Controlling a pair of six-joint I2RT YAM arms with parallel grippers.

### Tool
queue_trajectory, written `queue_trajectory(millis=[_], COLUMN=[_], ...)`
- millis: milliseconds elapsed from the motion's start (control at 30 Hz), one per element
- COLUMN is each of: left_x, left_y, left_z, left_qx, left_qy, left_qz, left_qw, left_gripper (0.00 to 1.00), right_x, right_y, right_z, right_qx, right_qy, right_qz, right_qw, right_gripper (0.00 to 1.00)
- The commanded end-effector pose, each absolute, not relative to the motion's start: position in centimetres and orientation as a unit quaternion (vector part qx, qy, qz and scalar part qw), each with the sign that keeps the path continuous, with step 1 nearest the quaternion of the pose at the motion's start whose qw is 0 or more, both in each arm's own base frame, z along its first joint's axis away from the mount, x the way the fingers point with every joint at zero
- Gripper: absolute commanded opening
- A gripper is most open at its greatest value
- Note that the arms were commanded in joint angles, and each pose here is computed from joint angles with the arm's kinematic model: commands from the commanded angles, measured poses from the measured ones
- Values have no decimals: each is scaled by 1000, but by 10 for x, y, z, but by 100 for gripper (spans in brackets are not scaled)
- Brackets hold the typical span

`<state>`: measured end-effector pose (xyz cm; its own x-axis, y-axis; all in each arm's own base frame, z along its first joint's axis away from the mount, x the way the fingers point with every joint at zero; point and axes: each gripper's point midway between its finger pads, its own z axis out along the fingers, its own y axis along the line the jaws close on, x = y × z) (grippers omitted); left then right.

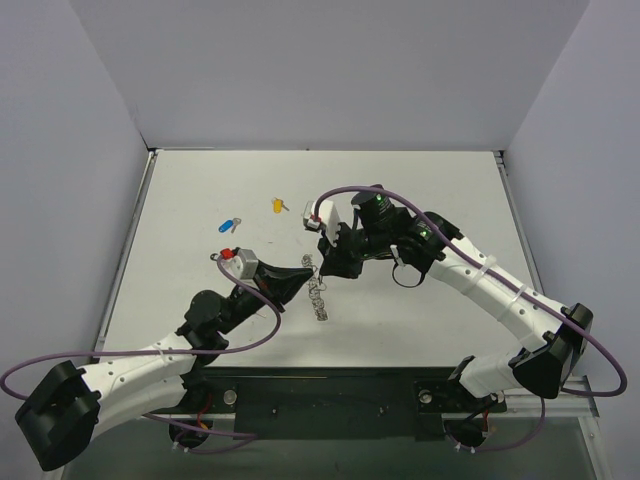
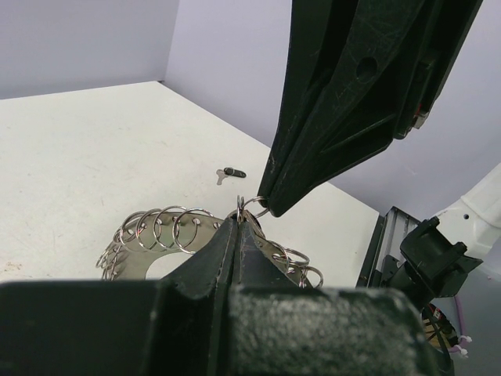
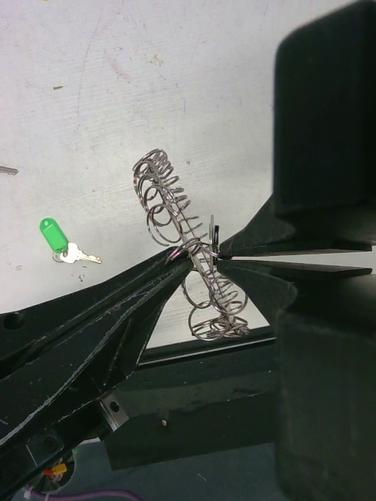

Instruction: Put the keys on the keyring

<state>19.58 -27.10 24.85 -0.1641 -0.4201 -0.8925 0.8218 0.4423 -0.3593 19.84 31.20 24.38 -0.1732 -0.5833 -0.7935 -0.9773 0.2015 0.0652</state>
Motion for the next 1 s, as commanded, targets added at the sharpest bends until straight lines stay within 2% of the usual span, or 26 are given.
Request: queue_trajectory(millis=[0, 967], left_x=[189, 201], left_y=[-263, -263], left_z=[300, 310], left_qx=[154, 124], left_qy=[508, 486], left_qz=[-531, -550], left_qw=[660, 668], left_gripper=[0, 0], right_x=[193, 174], right_y=[310, 304], right_z=[249, 240], right_qx=[-564, -580], right_qy=[696, 687], right_qz=[300, 322], right_qw=[327, 297], right_gripper=[0, 0])
